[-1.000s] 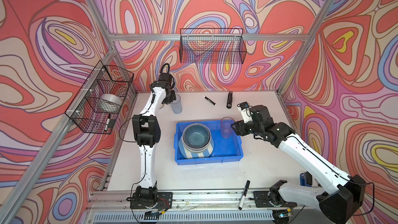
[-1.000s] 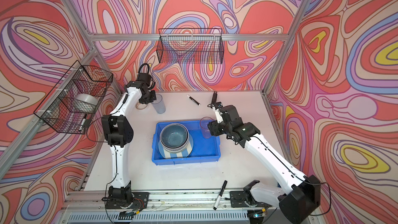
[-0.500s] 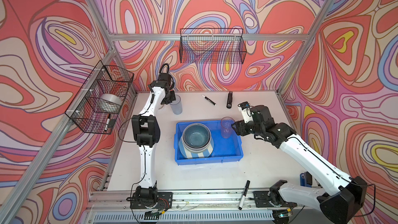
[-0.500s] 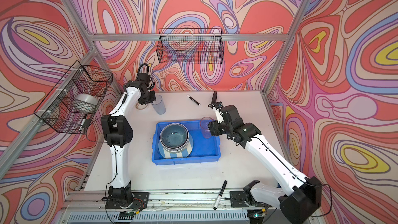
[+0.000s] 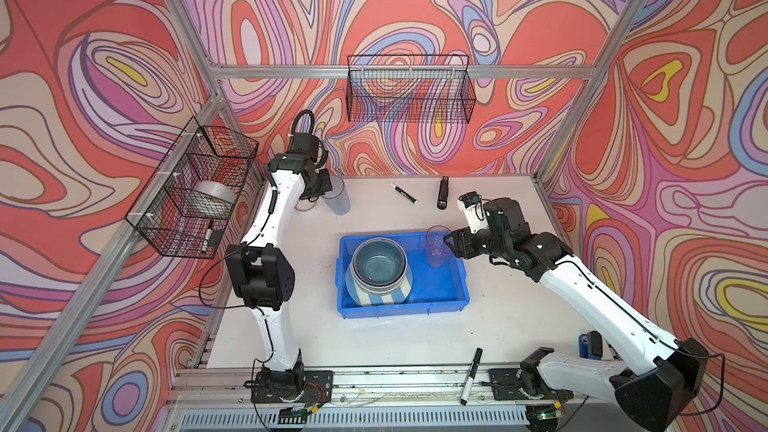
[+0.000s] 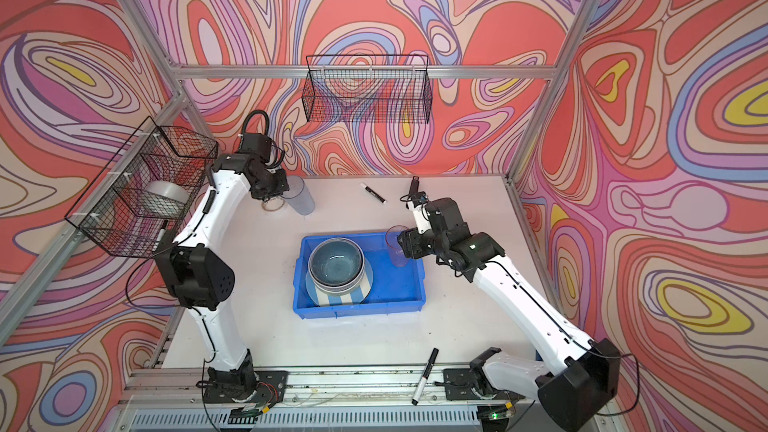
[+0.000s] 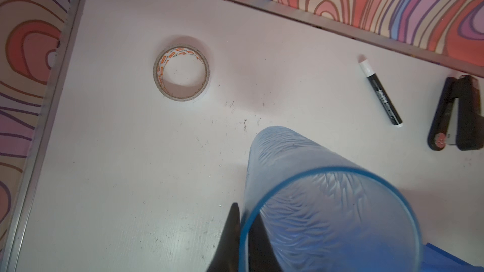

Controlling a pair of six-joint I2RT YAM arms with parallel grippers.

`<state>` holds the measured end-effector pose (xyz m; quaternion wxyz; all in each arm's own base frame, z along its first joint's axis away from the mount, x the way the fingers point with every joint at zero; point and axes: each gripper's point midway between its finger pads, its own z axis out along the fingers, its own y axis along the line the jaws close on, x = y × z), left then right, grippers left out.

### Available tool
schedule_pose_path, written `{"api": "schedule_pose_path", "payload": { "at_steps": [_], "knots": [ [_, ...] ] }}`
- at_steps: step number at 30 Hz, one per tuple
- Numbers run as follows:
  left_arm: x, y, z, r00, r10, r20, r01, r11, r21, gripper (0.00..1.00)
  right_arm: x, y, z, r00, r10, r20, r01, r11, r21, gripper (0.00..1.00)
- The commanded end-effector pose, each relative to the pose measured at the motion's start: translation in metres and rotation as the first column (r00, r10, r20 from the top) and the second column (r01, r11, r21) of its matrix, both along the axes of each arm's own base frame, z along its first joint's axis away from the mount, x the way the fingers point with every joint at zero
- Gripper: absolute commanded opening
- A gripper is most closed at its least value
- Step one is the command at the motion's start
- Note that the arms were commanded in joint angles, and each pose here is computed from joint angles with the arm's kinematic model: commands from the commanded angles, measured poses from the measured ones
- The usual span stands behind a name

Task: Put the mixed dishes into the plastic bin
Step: 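Grasp the frosted blue tumbler's rim with the left gripper and lift it, then bring the tumbler over the bin toward the right gripper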

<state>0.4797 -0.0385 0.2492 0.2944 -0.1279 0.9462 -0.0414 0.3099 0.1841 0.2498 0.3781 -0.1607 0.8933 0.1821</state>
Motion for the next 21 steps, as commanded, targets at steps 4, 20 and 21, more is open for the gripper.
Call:
{"api": "schedule_pose_path", "payload": {
  "at_steps": [4, 20, 21],
  "knots": [
    [-0.038, -0.032, 0.054, 0.986, -0.086, 0.140, 0.069, 0.990, 0.123, 0.00, 0.008, 0.015, 0.032, 0.998, 0.045, 0.039, -0.048, 0.997, 0.065, 0.66],
    [-0.113, -0.154, 0.121, 0.866, -0.345, 0.362, 0.178, 0.889, 0.421, 0.00, 0.007, 0.052, 0.087, 0.986, 0.146, 0.080, -0.162, 0.958, 0.238, 0.66],
    [-0.116, -0.160, 0.121, 0.861, -0.355, 0.364, 0.185, 0.886, 0.426, 0.00, 0.007, 0.053, 0.088, 0.986, 0.145, 0.082, -0.161, 0.956, 0.244, 0.66]
  ]
}}
